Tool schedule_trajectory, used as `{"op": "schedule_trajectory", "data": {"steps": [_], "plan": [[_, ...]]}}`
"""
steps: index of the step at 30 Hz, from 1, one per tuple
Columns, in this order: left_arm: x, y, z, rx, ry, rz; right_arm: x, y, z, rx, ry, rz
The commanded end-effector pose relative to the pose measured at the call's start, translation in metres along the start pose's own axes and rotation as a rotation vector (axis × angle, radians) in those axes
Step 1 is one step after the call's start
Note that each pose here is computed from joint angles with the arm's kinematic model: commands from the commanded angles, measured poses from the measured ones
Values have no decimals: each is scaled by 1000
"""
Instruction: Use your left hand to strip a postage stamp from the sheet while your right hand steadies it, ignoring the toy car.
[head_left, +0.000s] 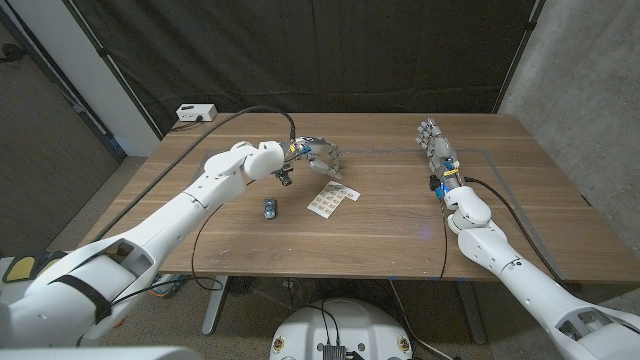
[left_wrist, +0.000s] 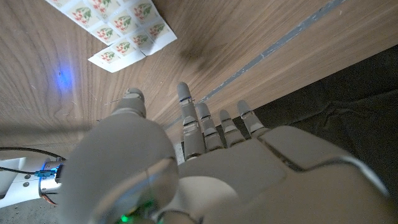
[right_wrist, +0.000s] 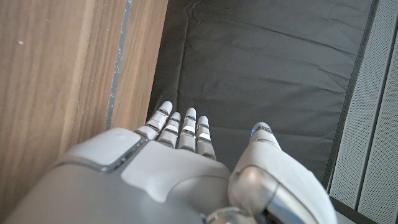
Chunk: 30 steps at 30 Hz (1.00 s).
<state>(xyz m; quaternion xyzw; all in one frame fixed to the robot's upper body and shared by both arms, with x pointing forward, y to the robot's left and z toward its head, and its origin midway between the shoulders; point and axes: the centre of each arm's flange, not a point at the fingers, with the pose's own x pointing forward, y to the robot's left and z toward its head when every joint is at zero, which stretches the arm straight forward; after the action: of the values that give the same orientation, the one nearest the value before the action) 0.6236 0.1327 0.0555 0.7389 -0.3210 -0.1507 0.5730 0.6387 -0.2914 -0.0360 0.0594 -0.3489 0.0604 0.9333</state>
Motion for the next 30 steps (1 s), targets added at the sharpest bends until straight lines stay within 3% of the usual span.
{"op": "schedule_trajectory", "data": {"steps": [1, 6, 18, 30], "plan": [[-10, 19, 0, 109, 21, -53, -4, 0, 2, 13, -18, -7], [-8, 18, 1, 138, 13, -103, -6, -1, 0, 15, -15, -10], [-7, 0, 3, 222, 15, -193, -8, -1, -2, 13, -17, -27], [-9, -15, -10, 262, 51, -136, -4, 2, -5, 12, -13, -29]]}}
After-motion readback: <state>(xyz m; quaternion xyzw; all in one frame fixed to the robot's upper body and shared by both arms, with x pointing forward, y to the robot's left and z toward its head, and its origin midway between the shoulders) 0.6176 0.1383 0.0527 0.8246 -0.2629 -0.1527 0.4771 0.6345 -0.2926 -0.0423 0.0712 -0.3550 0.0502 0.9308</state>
